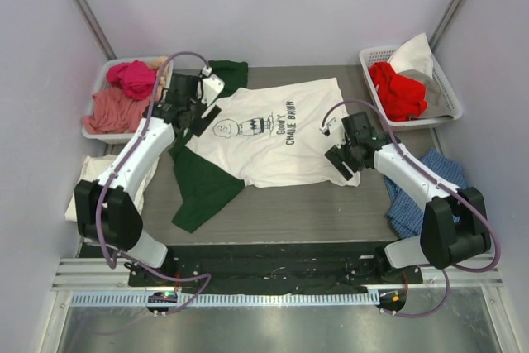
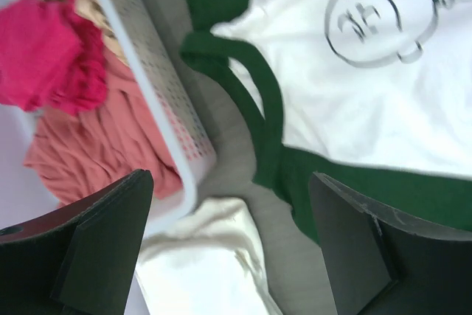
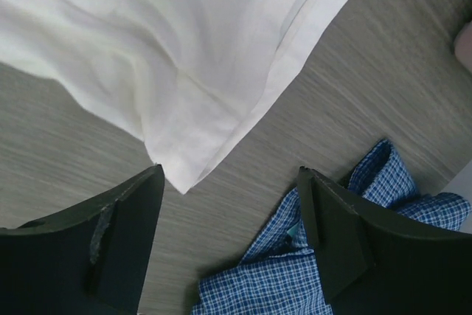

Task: Fold and stack the t-shirts
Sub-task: Flatten out the tshirt

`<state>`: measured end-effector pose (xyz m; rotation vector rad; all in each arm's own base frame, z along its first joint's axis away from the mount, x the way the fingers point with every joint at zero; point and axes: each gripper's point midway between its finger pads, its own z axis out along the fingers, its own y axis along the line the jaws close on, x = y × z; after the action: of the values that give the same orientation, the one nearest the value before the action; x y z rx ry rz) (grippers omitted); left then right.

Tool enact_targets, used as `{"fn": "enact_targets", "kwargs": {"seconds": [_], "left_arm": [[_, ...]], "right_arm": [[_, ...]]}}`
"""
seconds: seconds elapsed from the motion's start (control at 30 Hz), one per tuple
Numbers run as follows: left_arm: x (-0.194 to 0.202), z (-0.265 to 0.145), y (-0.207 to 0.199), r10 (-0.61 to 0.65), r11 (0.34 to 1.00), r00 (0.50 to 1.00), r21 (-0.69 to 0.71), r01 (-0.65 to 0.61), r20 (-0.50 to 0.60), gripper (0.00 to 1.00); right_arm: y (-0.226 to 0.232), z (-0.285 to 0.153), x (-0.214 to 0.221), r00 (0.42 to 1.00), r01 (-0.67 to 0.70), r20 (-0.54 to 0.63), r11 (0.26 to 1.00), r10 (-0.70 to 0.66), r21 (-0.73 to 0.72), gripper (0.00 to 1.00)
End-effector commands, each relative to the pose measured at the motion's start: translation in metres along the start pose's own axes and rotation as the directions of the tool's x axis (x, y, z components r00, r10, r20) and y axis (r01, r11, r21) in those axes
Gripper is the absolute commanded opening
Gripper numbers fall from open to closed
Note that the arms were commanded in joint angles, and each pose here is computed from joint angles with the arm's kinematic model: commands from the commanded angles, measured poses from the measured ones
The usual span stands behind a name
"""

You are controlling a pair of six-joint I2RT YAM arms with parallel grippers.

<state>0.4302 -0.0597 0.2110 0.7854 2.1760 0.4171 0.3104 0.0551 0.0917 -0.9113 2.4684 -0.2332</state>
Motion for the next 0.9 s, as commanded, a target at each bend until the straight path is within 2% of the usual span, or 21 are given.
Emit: {"fn": "enact_targets", "kwargs": {"seconds": [0.0, 0.13, 0.3, 0.47, 0.7, 0.87], "left_arm": [[0.046, -0.015, -0.045, 0.029, 0.985, 0.997, 0.170, -0.017, -0.068, 0.91], [0.074, -0.017, -0.067, 0.047, 0.975, 0.995, 0.219, -0.026, -0.092, 0.91], [0.091, -0.013, -0.095, 0.050, 0.949, 0.990, 0.315, -0.005, -0.134, 0.90], [0.095, -0.028, -0.129, 0.042, 0.876, 0.988, 0.481, 0.035, -0.148, 0.88], [0.127, -0.058, -0.162, 0.077, 0.802, 0.975, 0.594, 0.063, -0.207, 0.85], [0.157, -0.072, -0.160, 0.130, 0.823, 0.966, 0.567, 0.022, -0.225, 0.83]], "right_arm": [[0.009, -0.009, 0.004, 1.000, 0.007, 0.026, 0.999, -0.006, -0.041, 0.78], [0.017, -0.006, 0.003, 1.000, -0.007, 0.018, 0.996, 0.009, -0.084, 0.67], [0.026, -0.001, 0.012, 1.000, -0.010, -0.007, 0.994, 0.009, -0.112, 0.61], [0.026, -0.002, 0.025, 1.000, 0.014, -0.024, 0.995, -0.016, -0.095, 0.59], [0.026, -0.001, 0.043, 0.998, 0.032, -0.054, 0.997, -0.035, -0.066, 0.59], [0.027, 0.000, 0.044, 0.998, 0.031, -0.044, 0.998, -0.033, -0.062, 0.59]]}}
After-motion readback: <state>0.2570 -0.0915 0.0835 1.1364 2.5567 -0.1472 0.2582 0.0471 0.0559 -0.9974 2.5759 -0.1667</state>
